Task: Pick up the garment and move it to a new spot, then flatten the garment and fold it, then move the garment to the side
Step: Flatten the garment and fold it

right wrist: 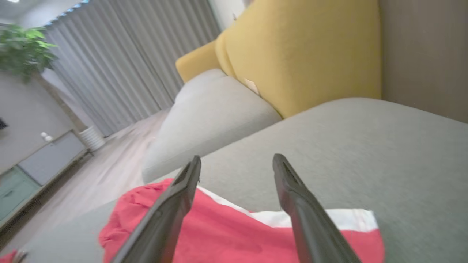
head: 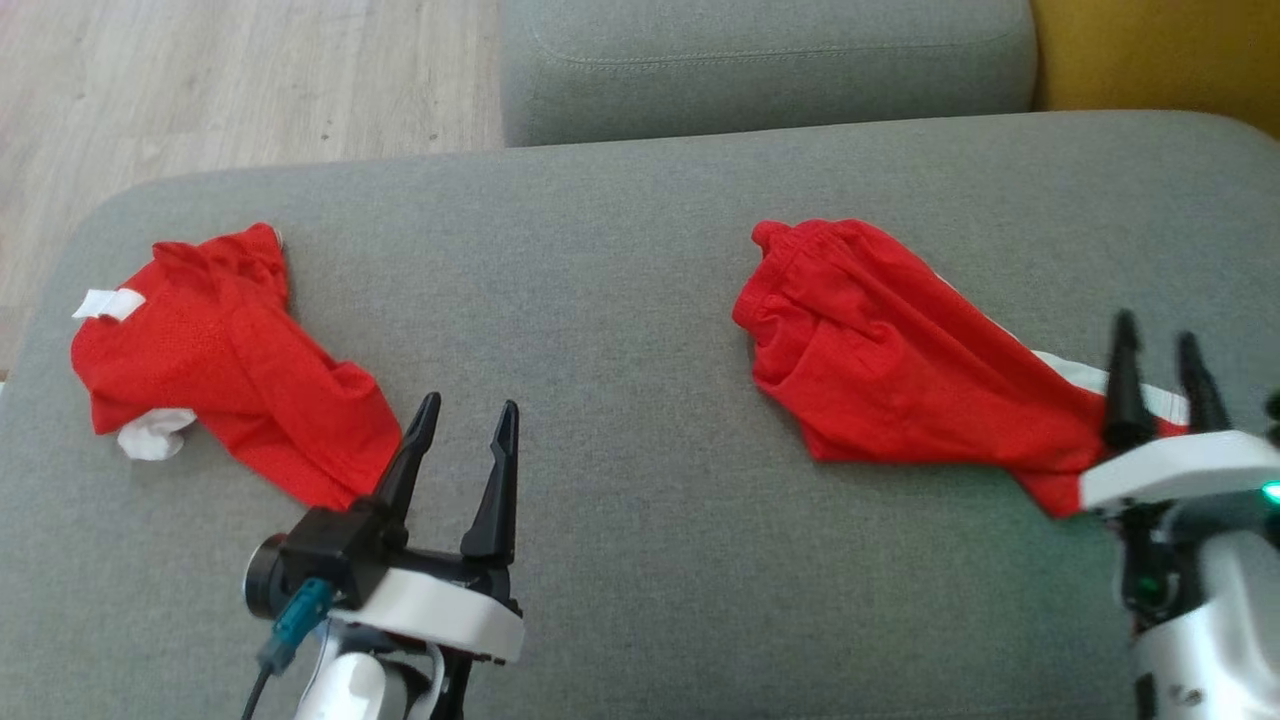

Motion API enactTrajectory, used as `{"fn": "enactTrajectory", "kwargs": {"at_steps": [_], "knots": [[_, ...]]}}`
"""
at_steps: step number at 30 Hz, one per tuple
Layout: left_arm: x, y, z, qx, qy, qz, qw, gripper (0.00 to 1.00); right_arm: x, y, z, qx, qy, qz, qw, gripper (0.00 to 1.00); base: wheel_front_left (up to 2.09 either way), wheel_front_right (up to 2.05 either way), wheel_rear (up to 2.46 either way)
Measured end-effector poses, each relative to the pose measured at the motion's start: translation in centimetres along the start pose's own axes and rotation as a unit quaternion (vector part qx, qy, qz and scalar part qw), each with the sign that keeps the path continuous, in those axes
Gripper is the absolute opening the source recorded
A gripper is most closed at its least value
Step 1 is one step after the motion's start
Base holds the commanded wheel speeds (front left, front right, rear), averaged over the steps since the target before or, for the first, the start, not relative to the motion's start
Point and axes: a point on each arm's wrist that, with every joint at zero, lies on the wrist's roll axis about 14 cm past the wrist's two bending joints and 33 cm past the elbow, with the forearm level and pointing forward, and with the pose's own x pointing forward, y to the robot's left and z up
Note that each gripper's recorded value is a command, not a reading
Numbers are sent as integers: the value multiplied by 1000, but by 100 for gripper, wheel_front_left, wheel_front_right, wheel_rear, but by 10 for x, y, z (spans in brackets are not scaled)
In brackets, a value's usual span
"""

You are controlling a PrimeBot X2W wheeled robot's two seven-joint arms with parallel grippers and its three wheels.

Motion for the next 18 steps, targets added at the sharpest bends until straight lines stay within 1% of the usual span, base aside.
{"fn": "enactTrajectory", "kwargs": {"at_steps": [3,7,12,15,18], "knots": [[1,-1,0,0,-1,-1,1000,100,-9,30,0,-6,-10,44,999,100,0,0,0],[0,-1,2,-1,-4,-1,1000,100,-31,58,-22,-12,10,88,996,100,0,0,0],[-2,1,3,-3,-5,3,1000,100,-50,73,-52,-16,48,110,993,100,0,0,0],[-3,3,3,-3,-4,6,1000,100,-49,79,-54,-21,51,118,992,100,0,0,0],[-4,6,1,-3,0,10,1000,100,-42,83,-54,-37,50,124,990,100,0,0,0]]}}
